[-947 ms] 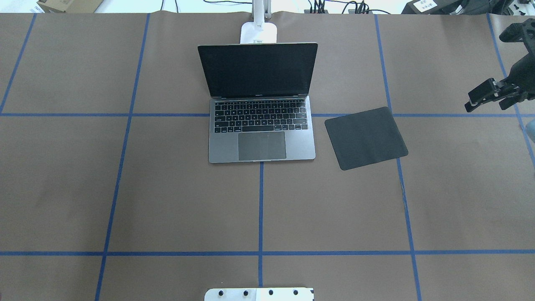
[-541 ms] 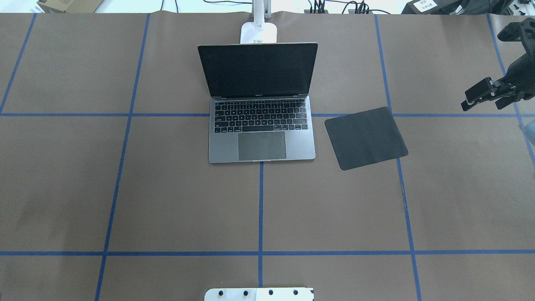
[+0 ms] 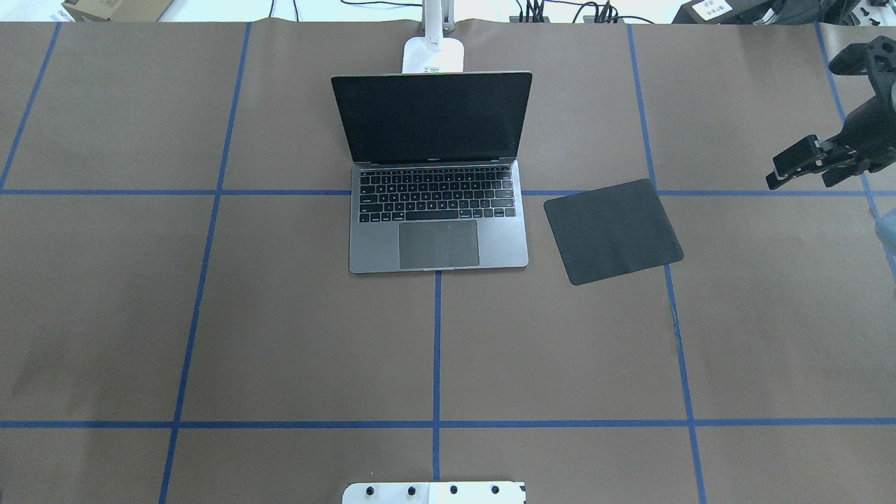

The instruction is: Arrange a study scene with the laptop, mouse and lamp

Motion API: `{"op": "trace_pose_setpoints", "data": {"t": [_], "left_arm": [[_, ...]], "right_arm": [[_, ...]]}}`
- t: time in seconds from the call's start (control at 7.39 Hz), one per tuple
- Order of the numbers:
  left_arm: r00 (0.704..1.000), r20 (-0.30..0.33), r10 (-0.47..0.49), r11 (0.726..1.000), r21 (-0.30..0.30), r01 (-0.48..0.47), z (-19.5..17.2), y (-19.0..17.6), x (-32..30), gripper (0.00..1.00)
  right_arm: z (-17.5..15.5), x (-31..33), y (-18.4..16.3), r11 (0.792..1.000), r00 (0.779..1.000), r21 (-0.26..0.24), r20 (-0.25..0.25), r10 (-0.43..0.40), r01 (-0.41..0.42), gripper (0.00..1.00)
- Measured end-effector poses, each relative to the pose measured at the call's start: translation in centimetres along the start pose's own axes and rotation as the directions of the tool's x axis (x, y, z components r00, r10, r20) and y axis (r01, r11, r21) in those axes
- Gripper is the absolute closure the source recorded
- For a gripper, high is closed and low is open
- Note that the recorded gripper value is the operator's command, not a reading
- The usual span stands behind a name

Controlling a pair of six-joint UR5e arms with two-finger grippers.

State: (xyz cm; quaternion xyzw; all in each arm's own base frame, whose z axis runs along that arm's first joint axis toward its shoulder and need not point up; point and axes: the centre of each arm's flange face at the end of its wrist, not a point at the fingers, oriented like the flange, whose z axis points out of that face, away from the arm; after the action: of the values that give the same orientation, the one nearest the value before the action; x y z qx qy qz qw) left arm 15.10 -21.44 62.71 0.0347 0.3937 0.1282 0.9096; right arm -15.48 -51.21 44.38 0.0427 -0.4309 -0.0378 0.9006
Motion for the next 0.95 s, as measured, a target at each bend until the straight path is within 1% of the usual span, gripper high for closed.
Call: {"op": "trace_pose_setpoints", "data": {"t": [0.14, 0.41, 0.68, 0.95], "left_arm": [[1.000, 0.002, -0.009, 1.000, -0.002, 0.009, 1.0, 0.4, 1.3, 0.00], [1.000, 0.008, -0.005, 1.000, -0.020, 0.006, 2.1, 1.8, 2.5, 0.00], [0.999, 0.031, 0.005, 0.999, -0.052, -0.004, 1.3, 4.3, 0.7, 0.00], [1.000, 0.021, 0.009, 0.997, -0.080, -0.008, 1.3, 5.3, 1.0, 0.00]], "right_arm": [[0.2, -0.2, 0.0, 1.000, 1.000, 0.009, 0.004, -0.003, 0.003, 0.01], [1.1, -0.7, -0.1, 1.000, 1.000, 0.007, -0.004, -0.009, 0.009, 0.01], [2.3, -1.3, -0.1, 1.000, 1.000, 0.004, -0.020, -0.022, 0.022, 0.01], [3.1, -1.5, -0.3, 1.000, 0.999, -0.002, -0.022, -0.030, 0.030, 0.01]]}}
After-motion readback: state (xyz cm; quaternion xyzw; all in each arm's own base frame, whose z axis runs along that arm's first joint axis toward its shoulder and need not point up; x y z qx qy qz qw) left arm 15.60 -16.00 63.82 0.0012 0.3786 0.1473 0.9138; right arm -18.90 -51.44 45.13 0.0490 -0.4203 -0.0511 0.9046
